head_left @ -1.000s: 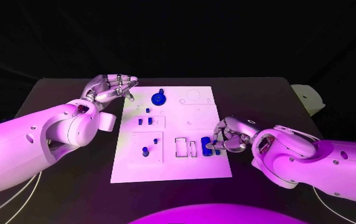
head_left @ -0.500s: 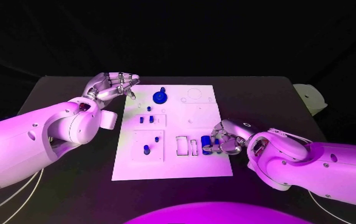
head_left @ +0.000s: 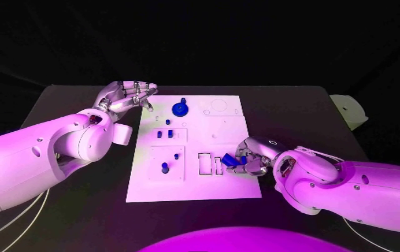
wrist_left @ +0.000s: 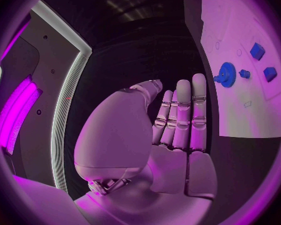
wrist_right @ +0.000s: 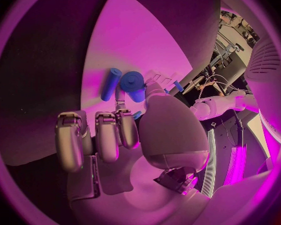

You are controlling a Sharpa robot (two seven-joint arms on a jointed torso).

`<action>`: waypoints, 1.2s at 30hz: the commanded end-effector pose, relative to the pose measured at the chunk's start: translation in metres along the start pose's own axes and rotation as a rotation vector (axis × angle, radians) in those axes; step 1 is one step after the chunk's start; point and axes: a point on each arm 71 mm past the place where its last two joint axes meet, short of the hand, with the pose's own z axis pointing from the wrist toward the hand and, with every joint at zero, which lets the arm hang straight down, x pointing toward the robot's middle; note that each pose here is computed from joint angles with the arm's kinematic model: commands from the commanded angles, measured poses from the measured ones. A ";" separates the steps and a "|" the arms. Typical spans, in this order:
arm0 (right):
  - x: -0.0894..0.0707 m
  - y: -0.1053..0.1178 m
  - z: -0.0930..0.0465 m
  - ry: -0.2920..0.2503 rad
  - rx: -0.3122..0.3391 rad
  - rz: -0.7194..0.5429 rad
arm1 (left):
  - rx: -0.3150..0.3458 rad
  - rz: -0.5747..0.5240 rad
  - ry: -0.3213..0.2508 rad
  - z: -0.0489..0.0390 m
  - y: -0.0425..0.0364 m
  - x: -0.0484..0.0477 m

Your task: Assemble the parts on the task board

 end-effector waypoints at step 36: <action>0.010 0.049 0.006 0.066 -0.085 0.135 | 0.003 -0.016 0.030 0.0014 -0.0004 0.0065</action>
